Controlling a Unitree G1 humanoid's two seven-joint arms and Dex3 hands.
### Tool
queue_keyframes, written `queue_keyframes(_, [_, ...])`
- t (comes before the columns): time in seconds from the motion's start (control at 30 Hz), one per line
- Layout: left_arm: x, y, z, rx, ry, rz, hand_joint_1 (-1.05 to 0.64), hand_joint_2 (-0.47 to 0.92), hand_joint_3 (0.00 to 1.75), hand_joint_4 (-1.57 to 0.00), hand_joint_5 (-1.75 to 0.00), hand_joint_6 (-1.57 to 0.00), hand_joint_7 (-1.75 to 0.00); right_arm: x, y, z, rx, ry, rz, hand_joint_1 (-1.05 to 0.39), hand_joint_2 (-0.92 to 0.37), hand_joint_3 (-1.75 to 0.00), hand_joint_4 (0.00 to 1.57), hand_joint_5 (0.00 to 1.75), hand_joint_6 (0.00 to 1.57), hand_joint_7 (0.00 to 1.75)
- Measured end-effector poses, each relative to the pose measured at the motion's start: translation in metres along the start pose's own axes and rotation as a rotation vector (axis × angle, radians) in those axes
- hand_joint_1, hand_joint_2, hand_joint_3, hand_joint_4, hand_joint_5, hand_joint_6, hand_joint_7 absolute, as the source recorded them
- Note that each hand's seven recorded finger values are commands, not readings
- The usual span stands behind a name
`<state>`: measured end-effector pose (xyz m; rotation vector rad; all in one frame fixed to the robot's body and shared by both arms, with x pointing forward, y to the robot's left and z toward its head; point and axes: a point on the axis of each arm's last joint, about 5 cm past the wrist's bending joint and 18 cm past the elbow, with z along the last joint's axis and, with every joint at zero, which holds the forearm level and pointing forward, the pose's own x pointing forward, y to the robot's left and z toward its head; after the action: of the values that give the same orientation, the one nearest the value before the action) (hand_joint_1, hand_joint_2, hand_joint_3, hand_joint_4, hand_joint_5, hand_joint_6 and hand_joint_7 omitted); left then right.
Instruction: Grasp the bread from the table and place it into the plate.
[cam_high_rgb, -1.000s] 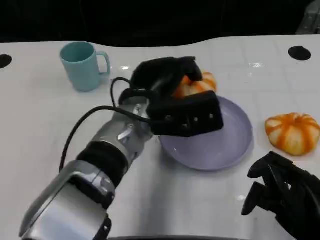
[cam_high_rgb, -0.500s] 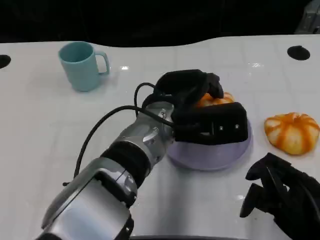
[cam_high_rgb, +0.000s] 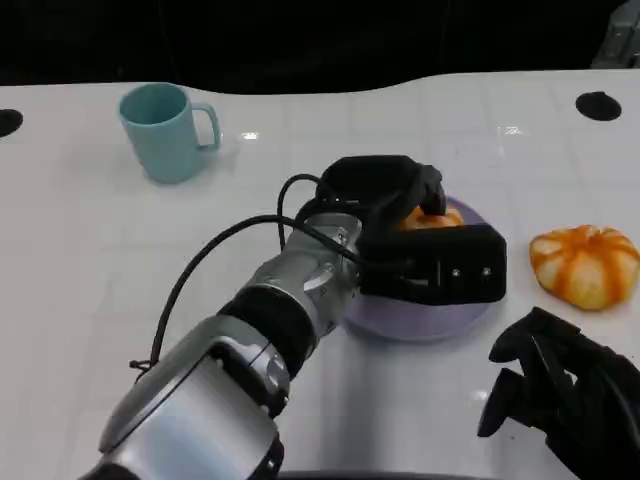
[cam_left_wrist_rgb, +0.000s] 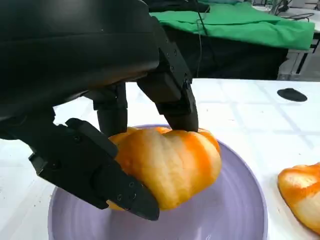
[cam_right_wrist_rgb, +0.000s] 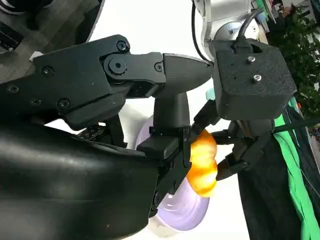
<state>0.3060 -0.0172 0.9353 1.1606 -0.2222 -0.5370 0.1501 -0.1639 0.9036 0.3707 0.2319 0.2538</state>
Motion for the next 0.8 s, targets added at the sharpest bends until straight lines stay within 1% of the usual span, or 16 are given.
queue_keyframes(0.03, [-0.0001,-0.0002,-0.0003,0.0,0.002,-0.001,-0.39,0.9,0.08,-0.62,-1.62,-0.73,-0.37,0.0,0.0001,0.0,0.0,0.0,0.0,-0.44,-0.92,-0.43,0.6,1.75,0.47,1.6])
queue_keyframes(0.07, [-0.0001,-0.0003,-0.0006,-0.008,0.005,-0.004,-0.34,0.91,0.06,-0.57,-1.55,-0.66,-0.29,0.0,0.0002,0.0001,0.0,-0.001,0.001,-0.44,-0.92,-0.43,0.61,1.75,0.47,1.6])
queue_keyframes(0.1, [-0.0001,-0.0001,-0.001,-0.024,0.012,-0.019,-0.31,0.91,0.08,-0.52,-1.45,-0.56,-0.2,0.0,0.0003,0.0002,0.0,-0.001,0.0,-0.44,-0.92,-0.43,0.61,1.75,0.47,1.6])
queue_keyframes(0.13, [-0.0001,-0.0001,-0.0018,-0.052,0.024,-0.04,-0.32,0.92,0.15,-0.41,-1.11,-0.46,-0.1,0.0,0.0003,0.0003,0.0,-0.002,0.0,-0.44,-0.92,-0.43,0.61,1.75,0.47,1.6])
queue_keyframes(0.17, [-0.0002,0.0,-0.0028,-0.077,0.037,-0.068,-0.33,0.92,0.17,-0.39,-0.96,-0.43,-0.07,0.0,0.0003,0.0003,0.0,-0.001,0.0,-0.44,-0.92,-0.43,0.61,1.75,0.47,1.6])
queue_keyframes(0.2, [-0.0002,0.0,-0.0036,-0.089,0.045,-0.09,-0.37,0.92,0.19,-0.29,-0.75,-0.39,-0.04,-0.0001,0.0003,0.0003,0.0,-0.001,0.0,-0.45,-0.92,-0.43,0.61,1.75,0.47,1.6])
queue_keyframes(0.23, [-0.0002,0.0001,-0.0042,-0.1,0.052,-0.109,-0.43,0.92,0.2,-0.24,-0.53,-0.35,-0.02,-0.0001,0.0003,0.0003,0.0,-0.002,0.0,-0.45,-0.92,-0.42,0.61,1.75,0.47,1.6])
queue_keyframes(0.27, [-0.0003,0.0002,-0.0047,-0.106,0.056,-0.125,-0.45,0.92,0.21,-0.23,-0.44,-0.33,-0.01,-0.0001,0.0003,0.0003,0.0,-0.002,0.0,-0.45,-0.92,-0.42,0.61,1.75,0.47,1.61])
queue_keyframes(0.33, [-0.0003,0.0002,-0.0051,-0.104,0.059,-0.143,-0.5,0.92,0.21,-0.2,-0.36,-0.3,0.0,-0.0001,0.0003,0.0003,0.0,-0.002,0.0,-0.44,-0.92,-0.42,0.61,1.75,0.47,1.61])
queue_keyframes(0.5, [-0.0004,-0.0006,-0.0057,-0.033,0.076,-0.203,-0.64,0.92,0.22,-0.15,-0.29,-0.25,0.0,-0.0001,0.0003,0.0003,0.0,-0.002,-0.001,-0.44,-0.92,-0.42,0.62,1.75,0.47,1.61])
queue_keyframes(0.57, [-0.0005,-0.0006,-0.0062,-0.021,0.076,-0.219,-0.71,0.92,0.28,-0.1,-0.26,-0.22,0.0,-0.0001,0.0003,0.0003,0.0,-0.002,-0.001,-0.44,-0.92,-0.42,0.62,1.75,0.49,1.61])
queue_keyframes(0.7, [-0.0007,0.0003,-0.0082,0.023,0.075,-0.255,-0.75,0.92,0.32,-0.05,-0.23,-0.19,0.0,0.0,0.0003,0.0002,0.001,-0.002,0.0,-0.45,-0.92,-0.41,0.63,1.75,0.49,1.61])
queue_keyframes(0.73, [-0.0006,0.0009,-0.0086,0.029,0.076,-0.263,-0.78,0.92,0.34,-0.02,-0.17,-0.15,0.0,0.0,0.0003,0.0003,0.001,-0.002,0.0,-0.45,-0.92,-0.41,0.63,1.75,0.49,1.61])
queue_keyframes(0.8, [0.0004,0.0049,-0.0097,0.031,0.079,-0.3,-0.79,0.92,0.35,0.0,-0.14,-0.13,0.0,0.0001,0.0002,0.0003,0.001,-0.002,-0.001,-0.46,-0.92,-0.41,0.63,1.75,0.49,1.61])
